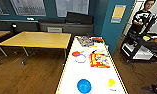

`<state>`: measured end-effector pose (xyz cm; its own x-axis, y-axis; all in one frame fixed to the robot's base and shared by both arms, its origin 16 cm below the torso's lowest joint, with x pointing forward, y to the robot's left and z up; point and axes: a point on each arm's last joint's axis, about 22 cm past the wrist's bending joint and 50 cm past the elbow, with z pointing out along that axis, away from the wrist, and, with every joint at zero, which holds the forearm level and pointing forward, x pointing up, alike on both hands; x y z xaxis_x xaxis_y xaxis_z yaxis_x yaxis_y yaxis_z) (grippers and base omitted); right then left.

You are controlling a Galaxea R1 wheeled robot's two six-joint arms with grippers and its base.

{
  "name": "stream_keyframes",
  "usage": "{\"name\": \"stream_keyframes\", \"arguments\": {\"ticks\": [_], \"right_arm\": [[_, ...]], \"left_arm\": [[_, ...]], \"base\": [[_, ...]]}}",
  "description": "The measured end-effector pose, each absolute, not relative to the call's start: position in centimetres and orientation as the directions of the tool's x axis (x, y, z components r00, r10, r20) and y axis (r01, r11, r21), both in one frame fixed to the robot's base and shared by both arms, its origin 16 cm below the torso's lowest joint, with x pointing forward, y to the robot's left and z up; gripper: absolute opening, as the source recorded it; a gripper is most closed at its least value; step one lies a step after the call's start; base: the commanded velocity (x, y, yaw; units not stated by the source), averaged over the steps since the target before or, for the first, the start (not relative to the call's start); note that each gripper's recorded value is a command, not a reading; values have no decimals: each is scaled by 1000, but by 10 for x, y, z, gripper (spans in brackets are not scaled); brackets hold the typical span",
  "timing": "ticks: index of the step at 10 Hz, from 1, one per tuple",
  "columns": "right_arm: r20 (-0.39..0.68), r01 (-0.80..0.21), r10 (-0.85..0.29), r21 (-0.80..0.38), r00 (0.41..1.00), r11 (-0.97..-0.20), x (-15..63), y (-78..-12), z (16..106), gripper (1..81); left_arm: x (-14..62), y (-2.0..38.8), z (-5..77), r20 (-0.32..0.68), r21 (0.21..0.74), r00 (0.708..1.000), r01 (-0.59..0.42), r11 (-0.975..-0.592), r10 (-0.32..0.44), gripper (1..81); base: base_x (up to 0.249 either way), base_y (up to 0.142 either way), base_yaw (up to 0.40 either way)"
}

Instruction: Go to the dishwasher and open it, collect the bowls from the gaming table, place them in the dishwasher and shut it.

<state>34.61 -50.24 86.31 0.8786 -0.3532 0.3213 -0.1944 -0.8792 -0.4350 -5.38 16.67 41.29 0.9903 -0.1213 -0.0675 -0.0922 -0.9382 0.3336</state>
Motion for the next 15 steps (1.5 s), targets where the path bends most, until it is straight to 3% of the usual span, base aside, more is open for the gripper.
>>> {"name": "stream_keyframes", "arguments": {"ticks": [7, 11, 15], "right_arm": [[253, -215, -367, -476, 895, -853, 404, -459, 811, 811], [269, -333, -485, -458, 832, -824, 435, -501, 819, 811], [279, -347, -512, -473, 812, -809, 478, -490, 812, 811]], "left_arm": [[-42, 174, 410, -60, 322, 992, -84, -943, -109, 811], [-42, 175, 410, -62, 320, 992, -84, -944, -109, 811], [-42, 176, 410, -67, 317, 993, -69, -946, -95, 811]], "base": [[0, 0, 0], [0, 0, 0], [0, 0, 0]]}}
